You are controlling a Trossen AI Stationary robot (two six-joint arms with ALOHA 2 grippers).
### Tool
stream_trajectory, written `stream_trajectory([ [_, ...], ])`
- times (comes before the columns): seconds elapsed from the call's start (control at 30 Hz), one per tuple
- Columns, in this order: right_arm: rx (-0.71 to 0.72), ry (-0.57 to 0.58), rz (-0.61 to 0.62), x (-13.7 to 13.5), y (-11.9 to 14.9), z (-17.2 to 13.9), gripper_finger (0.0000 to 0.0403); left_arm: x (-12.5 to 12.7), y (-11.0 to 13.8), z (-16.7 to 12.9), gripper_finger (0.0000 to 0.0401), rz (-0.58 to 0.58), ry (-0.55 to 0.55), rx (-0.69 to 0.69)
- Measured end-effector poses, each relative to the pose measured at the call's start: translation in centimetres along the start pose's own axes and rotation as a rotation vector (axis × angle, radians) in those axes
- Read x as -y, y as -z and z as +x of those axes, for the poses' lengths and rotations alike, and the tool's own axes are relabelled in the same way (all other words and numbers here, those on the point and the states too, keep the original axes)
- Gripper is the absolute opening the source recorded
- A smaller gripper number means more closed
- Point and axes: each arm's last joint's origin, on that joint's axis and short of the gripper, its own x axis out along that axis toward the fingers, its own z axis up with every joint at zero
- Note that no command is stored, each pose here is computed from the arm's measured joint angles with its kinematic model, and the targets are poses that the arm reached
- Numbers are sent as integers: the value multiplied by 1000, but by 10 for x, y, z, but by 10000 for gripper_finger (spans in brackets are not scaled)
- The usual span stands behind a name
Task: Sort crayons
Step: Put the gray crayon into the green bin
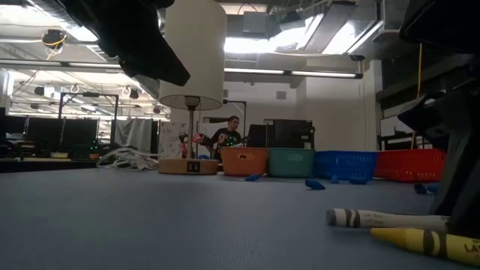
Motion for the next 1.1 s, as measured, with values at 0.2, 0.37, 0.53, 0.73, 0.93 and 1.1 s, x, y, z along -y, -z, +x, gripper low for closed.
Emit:
stream_trajectory([
  [0.2, 14, 81, -94, 8, -5, -14, 25, 0, 0, 0, 94, 0, 0, 0],
  [0.37, 25, 202, -112, 29, -23, -36, 17, 0, 0, 0, 94, 1, 0, 0],
  [0.53, 36, 389, -87, 64, -44, -51, 22, 0, 0, 0, 94, 1, 0, 1],
  [0.73, 90, 611, 19, 115, -73, -52, 22, 1, -1, 0, 94, -7, 5, 12],
  [0.93, 88, 795, 161, 176, -94, -46, 23, 2, -4, 0, 94, -22, 16, 34],
  [1.1, 63, 896, 285, 225, -104, -45, 23, 2, -4, 0, 94, -24, 18, 37],
])
